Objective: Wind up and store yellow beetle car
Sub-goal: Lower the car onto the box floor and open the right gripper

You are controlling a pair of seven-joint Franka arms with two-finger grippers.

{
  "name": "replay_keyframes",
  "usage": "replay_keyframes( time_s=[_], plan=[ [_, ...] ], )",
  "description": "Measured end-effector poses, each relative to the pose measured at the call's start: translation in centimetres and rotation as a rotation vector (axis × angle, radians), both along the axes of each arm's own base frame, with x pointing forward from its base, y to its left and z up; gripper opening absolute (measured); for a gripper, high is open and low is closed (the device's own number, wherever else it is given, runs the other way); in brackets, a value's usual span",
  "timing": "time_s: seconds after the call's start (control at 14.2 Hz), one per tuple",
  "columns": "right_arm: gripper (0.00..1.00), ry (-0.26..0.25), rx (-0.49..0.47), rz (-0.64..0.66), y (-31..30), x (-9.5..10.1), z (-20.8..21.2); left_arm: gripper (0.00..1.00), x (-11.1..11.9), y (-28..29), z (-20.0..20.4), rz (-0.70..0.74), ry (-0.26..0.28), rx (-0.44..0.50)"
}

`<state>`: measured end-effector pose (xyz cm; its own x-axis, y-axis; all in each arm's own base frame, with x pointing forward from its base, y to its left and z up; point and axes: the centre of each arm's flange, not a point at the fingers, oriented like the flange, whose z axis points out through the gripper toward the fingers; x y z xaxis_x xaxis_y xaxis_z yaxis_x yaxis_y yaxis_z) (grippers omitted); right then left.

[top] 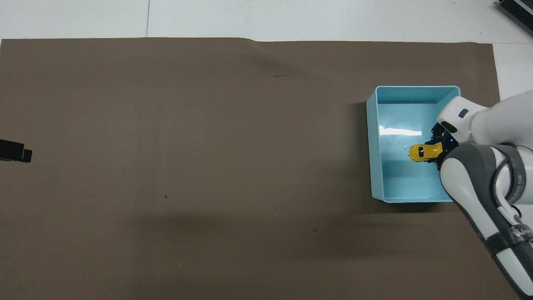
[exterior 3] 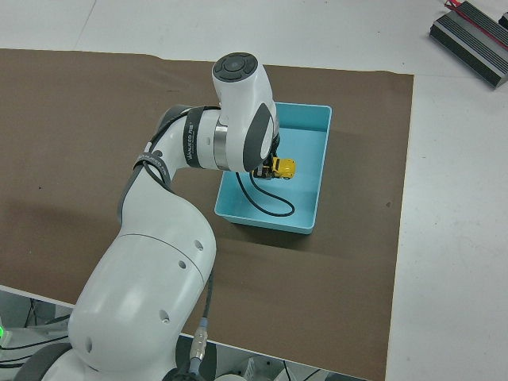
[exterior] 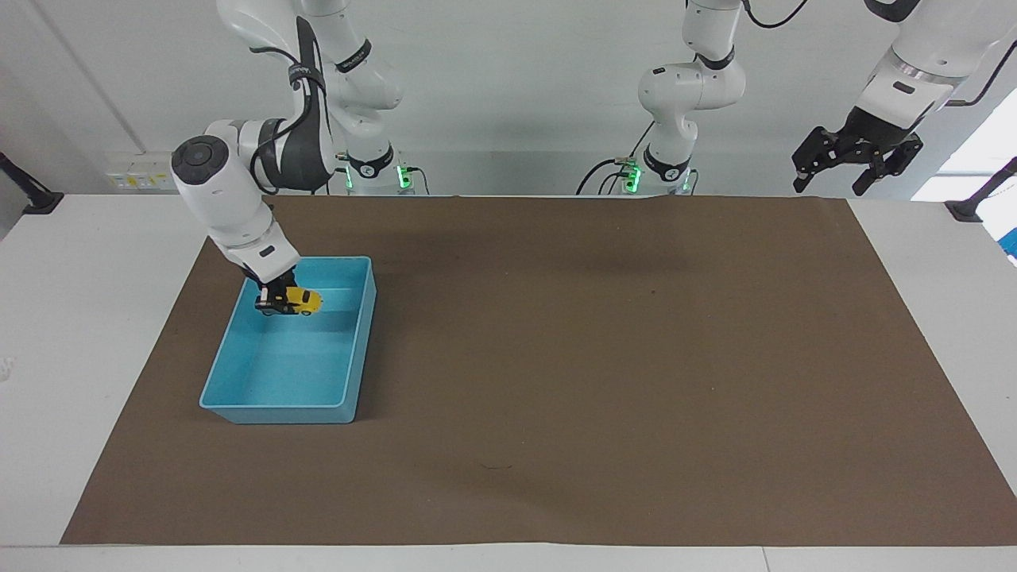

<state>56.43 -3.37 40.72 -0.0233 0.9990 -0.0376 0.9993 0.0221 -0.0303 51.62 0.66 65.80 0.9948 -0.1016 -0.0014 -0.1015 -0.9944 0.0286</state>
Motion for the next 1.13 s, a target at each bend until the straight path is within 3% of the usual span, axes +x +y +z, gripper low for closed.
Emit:
replay_keyframes(
  time_s=[0.78, 1.13],
  plan=[
    [0.45, -0.054, 0.008, -0.006, -0.9, -1.2, -5.4, 1.00, 0.0, 0.0, 0.0, 0.000, 0.000, 0.000],
    [0.45, -0.053, 0.019, 0.001, -1.1, -1.1, -7.9, 1.00, 0.0, 0.0, 0.0, 0.000, 0.000, 0.000]
  ],
)
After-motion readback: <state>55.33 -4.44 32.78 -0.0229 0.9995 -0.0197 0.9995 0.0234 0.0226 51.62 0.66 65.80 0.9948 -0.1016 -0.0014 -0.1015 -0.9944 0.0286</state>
